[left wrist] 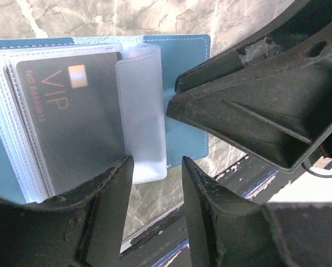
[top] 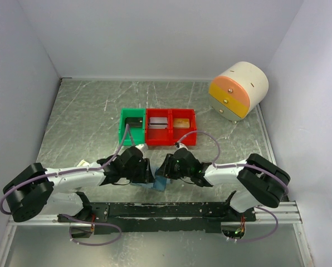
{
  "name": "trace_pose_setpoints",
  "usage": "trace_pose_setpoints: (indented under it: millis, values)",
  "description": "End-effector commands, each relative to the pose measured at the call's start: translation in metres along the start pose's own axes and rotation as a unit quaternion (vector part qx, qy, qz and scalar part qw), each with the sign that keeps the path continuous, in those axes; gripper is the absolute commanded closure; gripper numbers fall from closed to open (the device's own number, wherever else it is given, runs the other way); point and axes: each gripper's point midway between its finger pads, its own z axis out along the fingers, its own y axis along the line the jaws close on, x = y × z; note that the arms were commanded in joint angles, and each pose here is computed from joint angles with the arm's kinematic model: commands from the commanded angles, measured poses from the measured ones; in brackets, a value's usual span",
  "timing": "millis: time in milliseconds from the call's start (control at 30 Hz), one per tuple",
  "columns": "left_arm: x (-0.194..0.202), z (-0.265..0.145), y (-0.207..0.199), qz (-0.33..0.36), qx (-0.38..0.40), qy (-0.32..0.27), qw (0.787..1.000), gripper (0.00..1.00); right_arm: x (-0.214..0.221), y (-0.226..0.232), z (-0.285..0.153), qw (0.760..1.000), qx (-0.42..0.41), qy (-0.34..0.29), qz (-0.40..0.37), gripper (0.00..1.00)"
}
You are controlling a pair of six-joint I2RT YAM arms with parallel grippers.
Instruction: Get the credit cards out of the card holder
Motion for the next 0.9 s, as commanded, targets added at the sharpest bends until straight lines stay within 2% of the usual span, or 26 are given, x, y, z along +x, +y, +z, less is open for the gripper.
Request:
trace_pose_setpoints:
  millis: [0,233,533,633,767,867]
  values:
    - [-0.002,0.002,-0.014,0.000,0.031,-0.005,0.999,0.49,0.008,-0.010,-0.006,1.000,0.011,0.005,0.004,0.61]
    - [0.003,0.002,-0.011,-0.001,0.038,-0.003,0.999,0.50,-0.001,0.006,-0.008,1.000,-0.008,-0.003,-0.009,0.42]
    - [0.001,0.001,-0.015,0.007,0.047,-0.003,0.999,0.51,0.009,-0.014,0.009,0.997,0.065,0.029,-0.025,0.41]
    - [-0.002,-0.003,-0.014,0.012,0.038,-0.010,0.999,0.50,0.010,-0.019,0.009,0.996,0.076,0.028,-0.023,0.48]
    - [-0.013,-0.016,-0.005,0.023,0.001,-0.033,0.999,0.48,0.012,-0.024,0.007,0.997,0.068,0.021,-0.008,0.67]
    - [-0.022,-0.031,0.002,0.027,-0.025,-0.056,0.998,0.45,0.013,-0.024,0.007,0.998,0.055,0.018,-0.003,0.70]
